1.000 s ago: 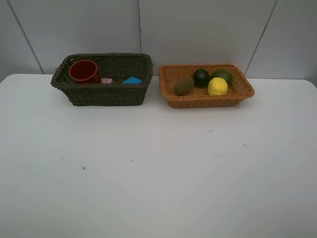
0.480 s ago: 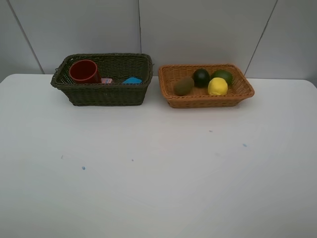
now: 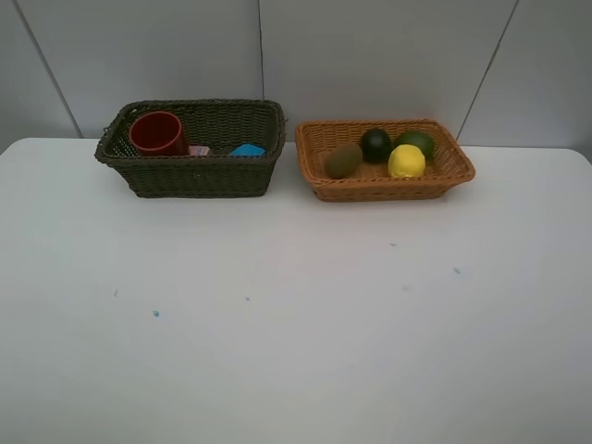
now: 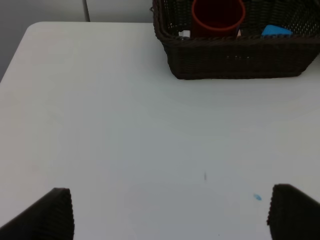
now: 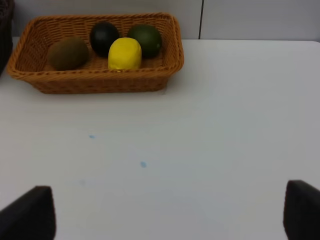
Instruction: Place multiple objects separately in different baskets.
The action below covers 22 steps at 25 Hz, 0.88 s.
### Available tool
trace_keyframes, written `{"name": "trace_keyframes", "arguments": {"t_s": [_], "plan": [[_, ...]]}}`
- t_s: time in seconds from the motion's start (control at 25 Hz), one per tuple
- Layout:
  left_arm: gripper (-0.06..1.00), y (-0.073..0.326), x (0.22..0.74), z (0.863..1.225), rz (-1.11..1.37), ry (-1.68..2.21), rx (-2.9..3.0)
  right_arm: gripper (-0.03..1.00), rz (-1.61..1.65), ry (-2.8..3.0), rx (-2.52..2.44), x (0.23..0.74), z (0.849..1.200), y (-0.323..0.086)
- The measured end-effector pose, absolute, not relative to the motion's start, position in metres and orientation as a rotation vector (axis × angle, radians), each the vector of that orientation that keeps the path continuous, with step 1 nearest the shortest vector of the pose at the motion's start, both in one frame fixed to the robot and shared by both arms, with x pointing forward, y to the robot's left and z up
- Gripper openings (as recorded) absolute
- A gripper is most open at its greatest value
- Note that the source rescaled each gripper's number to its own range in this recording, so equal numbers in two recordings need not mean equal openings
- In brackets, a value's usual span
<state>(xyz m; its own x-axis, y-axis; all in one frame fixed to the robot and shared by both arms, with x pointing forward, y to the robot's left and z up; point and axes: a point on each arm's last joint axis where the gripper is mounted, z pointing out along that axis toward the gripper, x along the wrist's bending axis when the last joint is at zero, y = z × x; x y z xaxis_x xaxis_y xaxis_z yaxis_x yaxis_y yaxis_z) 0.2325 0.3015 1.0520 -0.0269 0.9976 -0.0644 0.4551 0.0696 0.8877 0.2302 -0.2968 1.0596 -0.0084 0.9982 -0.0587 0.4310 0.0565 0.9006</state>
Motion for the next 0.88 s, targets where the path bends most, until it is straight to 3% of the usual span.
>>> {"name": "trace_keyframes", "arguments": {"t_s": [0.88], "plan": [[1.00,0.3021,0.2325,1.0520,0.911,1.591,1.487,1.00,0.916,1.552,1.483,0.2302,1.0596,-0.2968]]}}
